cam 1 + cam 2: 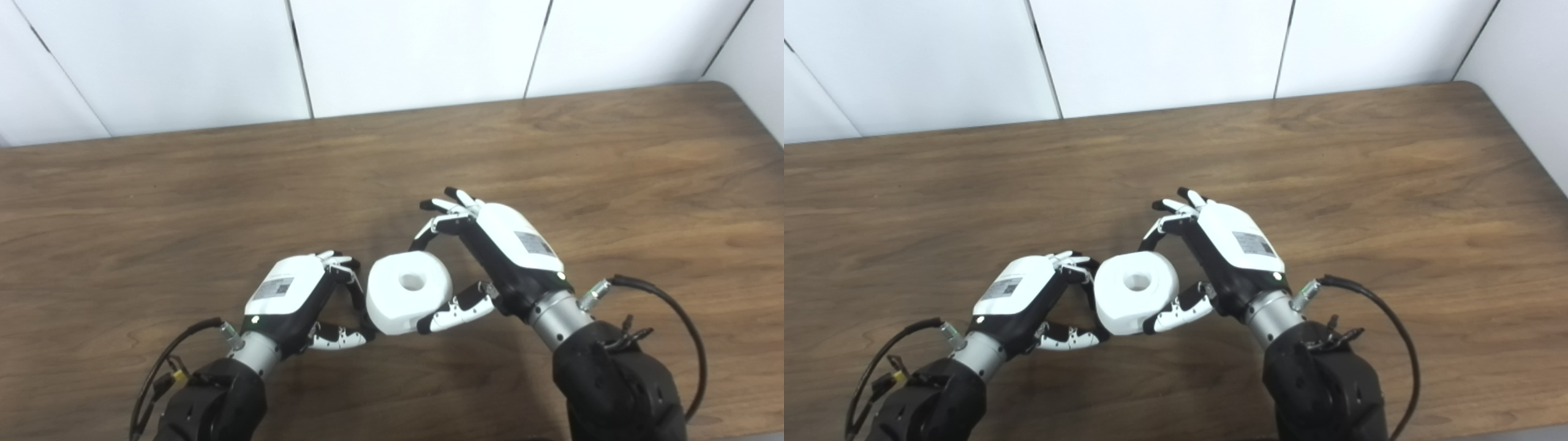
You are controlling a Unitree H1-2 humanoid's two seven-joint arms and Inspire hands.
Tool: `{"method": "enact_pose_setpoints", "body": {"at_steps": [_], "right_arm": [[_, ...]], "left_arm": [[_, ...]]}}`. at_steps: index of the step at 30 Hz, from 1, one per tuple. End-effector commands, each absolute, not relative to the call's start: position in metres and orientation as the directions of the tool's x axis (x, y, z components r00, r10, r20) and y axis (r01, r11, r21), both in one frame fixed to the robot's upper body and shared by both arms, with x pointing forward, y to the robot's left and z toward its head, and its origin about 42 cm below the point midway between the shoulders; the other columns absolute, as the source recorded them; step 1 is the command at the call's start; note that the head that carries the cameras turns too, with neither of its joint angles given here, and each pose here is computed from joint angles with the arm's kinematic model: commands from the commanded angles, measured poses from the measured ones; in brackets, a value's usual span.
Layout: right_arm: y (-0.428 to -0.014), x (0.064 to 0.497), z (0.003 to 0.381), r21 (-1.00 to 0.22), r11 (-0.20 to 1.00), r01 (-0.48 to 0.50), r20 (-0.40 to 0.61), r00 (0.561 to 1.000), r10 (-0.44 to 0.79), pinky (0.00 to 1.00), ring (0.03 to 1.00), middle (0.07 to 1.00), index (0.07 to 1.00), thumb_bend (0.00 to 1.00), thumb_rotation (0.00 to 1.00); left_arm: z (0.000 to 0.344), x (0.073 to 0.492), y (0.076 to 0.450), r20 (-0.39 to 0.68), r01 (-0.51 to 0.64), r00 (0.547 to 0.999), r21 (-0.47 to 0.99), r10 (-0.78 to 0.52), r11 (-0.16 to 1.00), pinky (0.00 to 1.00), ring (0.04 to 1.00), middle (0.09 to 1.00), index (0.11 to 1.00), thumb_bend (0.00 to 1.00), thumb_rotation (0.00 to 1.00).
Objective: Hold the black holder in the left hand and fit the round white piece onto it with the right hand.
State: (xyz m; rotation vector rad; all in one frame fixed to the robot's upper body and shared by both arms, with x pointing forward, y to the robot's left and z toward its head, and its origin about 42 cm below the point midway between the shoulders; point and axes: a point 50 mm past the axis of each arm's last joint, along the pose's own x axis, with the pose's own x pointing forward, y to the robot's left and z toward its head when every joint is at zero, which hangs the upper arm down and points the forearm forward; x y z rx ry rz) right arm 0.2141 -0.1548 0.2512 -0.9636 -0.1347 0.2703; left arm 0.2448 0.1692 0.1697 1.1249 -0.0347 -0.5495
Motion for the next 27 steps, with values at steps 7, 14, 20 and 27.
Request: {"method": "enact_pose_setpoints", "body": {"at_steps": [7,14,20,27], "right_arm": [[-0.1445,0.2186,0.2635,-0.851,0.522,-0.057,0.118,0.948,0.296,1.00,1.000,0.890,0.485,0.52,0.14],[-0.1428,0.2202,0.2656,-0.863,0.503,-0.044,0.128,0.944,0.303,1.00,1.000,0.891,0.485,0.52,0.14],[-0.1443,0.2204,0.2671,-0.871,0.489,-0.044,0.124,0.944,0.306,1.00,1.000,0.889,0.485,0.52,0.14],[-0.1460,0.2196,0.2663,-0.874,0.483,-0.061,0.105,0.945,0.309,1.00,1.000,0.889,0.485,0.52,0.14]], "left_arm": [[0.1538,0.2358,0.1661,-0.352,0.506,0.821,0.814,-0.449,0.287,0.92,0.928,0.849,0.489,0.52,0.05],[0.1530,0.2355,0.1663,-0.350,0.504,0.822,0.814,-0.450,0.288,0.91,0.928,0.845,0.489,0.52,0.05],[0.1545,0.2350,0.1650,-0.350,0.504,0.821,0.816,-0.452,0.284,0.91,0.928,0.845,0.489,0.52,0.05],[0.1562,0.2347,0.1637,-0.347,0.503,0.822,0.815,-0.453,0.289,0.91,0.927,0.846,0.488,0.52,0.05]]}}
